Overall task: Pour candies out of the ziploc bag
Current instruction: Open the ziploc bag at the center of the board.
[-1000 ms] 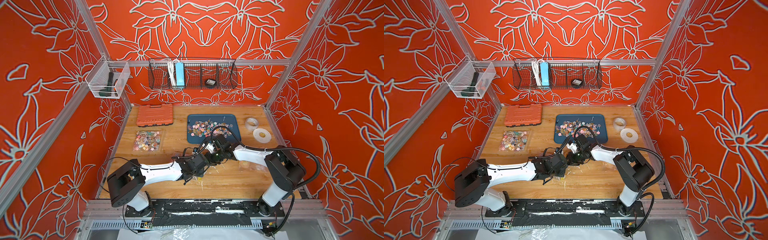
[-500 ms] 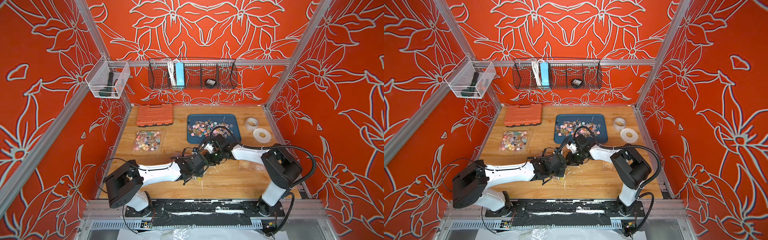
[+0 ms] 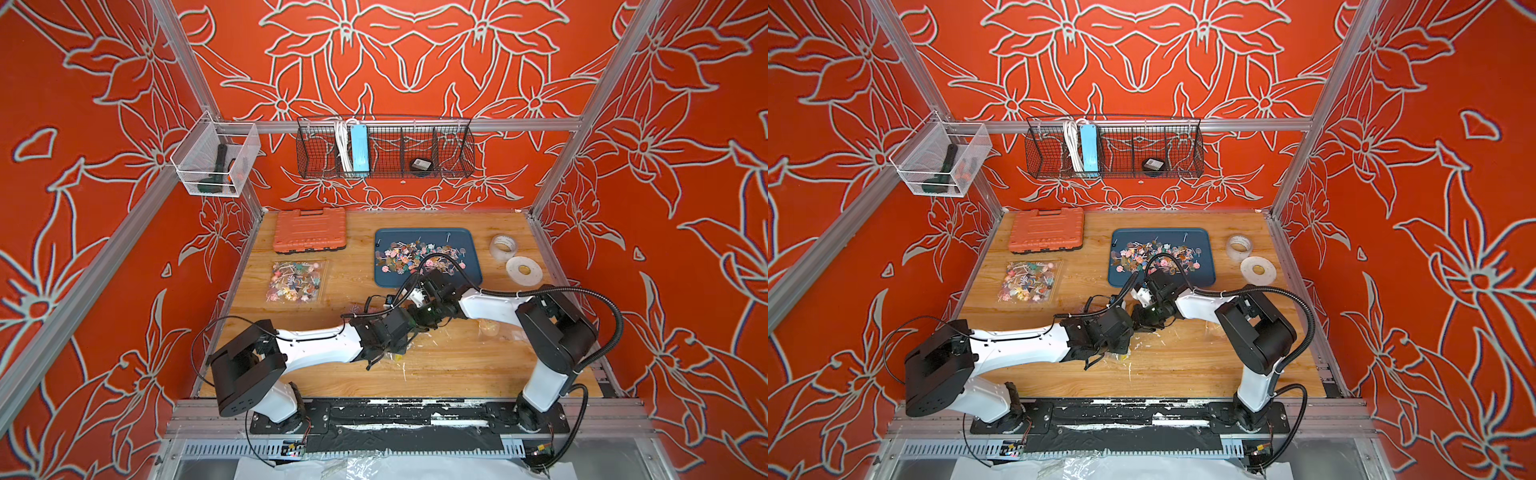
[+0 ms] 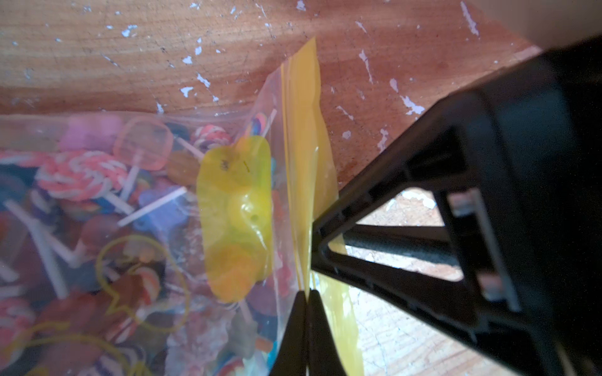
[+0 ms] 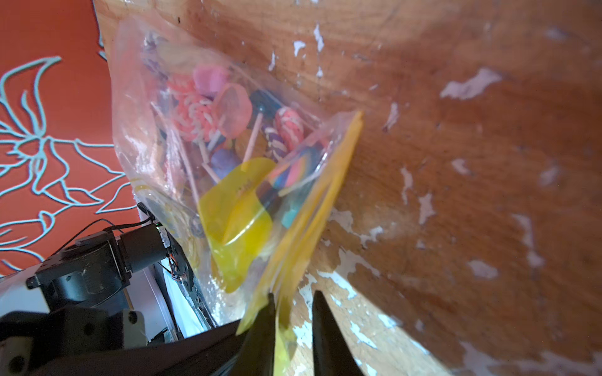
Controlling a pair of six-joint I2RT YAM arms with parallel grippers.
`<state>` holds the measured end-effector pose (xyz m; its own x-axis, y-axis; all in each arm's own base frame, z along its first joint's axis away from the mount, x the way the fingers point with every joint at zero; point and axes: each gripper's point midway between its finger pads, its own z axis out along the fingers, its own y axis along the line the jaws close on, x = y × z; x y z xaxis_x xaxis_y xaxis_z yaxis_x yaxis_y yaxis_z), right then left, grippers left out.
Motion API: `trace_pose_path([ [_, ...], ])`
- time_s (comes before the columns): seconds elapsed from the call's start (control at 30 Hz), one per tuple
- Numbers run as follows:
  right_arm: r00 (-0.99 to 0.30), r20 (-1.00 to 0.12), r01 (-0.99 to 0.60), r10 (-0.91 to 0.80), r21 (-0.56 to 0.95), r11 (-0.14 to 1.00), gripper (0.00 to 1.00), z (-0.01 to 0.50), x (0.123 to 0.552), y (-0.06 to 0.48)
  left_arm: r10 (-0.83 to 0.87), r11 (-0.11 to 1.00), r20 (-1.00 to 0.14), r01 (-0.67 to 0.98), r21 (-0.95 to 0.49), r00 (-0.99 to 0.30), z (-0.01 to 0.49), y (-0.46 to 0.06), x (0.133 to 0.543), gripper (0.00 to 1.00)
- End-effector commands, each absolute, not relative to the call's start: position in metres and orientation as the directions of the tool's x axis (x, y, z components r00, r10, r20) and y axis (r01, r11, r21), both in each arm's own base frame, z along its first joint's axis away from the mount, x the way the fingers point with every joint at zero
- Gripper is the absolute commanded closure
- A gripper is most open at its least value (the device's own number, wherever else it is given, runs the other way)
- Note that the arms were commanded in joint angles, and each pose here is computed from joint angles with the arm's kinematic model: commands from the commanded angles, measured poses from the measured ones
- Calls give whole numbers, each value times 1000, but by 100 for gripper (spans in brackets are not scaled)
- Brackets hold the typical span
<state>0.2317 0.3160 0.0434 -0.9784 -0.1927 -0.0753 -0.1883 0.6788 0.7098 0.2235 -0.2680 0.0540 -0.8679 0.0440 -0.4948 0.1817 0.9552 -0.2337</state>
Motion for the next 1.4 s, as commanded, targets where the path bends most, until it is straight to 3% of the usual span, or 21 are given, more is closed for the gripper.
trace_pose_path([
  [0.0, -978, -75, -191, -197, 712, 675, 78, 43, 232, 324, 22, 954, -514, 171, -246, -858, 60, -266, 227, 100],
  [0.37, -977, -78, -195, -201, 718, 668, 82, 47, 231, 328, 22, 952, -511, 174, -252, -859, 57, -268, 227, 100],
  [0.63, -977, -64, -186, -204, 722, 667, 100, 41, 227, 332, 18, 951, -516, 174, -256, -856, 59, -268, 228, 100],
  [1.37, -993, -49, -116, -106, 509, 853, 100, 6, 228, 284, -46, 968, -643, 124, -217, -765, 120, -270, 261, 100],
])
